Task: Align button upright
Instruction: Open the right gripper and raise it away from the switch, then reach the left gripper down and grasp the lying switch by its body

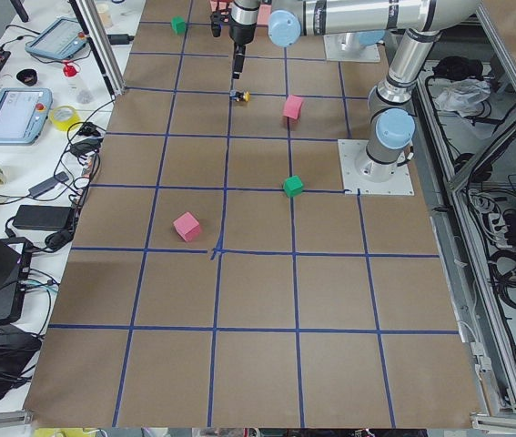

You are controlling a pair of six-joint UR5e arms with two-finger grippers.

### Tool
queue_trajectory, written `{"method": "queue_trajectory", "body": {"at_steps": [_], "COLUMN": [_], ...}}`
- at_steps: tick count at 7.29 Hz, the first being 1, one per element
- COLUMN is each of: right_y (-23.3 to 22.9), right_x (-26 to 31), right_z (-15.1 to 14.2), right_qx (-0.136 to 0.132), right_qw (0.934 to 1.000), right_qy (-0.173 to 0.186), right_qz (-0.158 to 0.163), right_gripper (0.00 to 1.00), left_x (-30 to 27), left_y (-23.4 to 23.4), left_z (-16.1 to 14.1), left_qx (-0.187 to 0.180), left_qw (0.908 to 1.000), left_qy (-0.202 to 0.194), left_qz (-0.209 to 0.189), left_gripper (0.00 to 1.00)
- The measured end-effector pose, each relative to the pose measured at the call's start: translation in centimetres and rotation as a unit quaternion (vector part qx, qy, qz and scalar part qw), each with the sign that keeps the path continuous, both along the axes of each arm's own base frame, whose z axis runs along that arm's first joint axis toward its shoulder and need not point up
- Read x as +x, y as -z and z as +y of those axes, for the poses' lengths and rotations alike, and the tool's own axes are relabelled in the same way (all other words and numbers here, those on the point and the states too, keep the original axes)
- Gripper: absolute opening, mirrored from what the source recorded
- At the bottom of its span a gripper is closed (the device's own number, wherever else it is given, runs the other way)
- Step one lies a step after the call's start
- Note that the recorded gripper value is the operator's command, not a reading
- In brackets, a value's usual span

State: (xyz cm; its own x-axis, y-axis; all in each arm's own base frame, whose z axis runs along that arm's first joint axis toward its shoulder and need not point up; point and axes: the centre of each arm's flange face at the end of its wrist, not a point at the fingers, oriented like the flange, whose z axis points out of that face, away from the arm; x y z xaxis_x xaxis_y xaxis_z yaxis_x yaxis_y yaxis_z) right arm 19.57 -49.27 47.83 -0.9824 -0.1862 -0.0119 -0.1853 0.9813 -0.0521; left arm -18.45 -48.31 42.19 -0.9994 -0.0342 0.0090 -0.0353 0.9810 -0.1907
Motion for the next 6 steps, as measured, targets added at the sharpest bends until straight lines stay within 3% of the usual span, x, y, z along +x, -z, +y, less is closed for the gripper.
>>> {"method": "queue_trajectory", "body": {"at_steps": [3, 6], "right_y": [-0.4, -0.2], "right_x": [-0.3, -0.3], "right_z": [0.0, 0.0], "right_qx": [-0.007, -0.007], "right_qw": [1.0, 1.0], "right_qy": [0.002, 0.001], "right_qz": [0.003, 0.0], "right_gripper": [1.0, 1.0], "left_x": [-4.2, -8.2], "left_y": [4.7, 10.8], "left_z": [1.6, 4.4], "left_qx": [-0.038, -0.096], "left_qw": [0.9989, 0.9949], "left_qy": [-0.026, -0.026], "left_qz": [0.009, 0.014], "left_gripper": [1.0, 0.97]}}
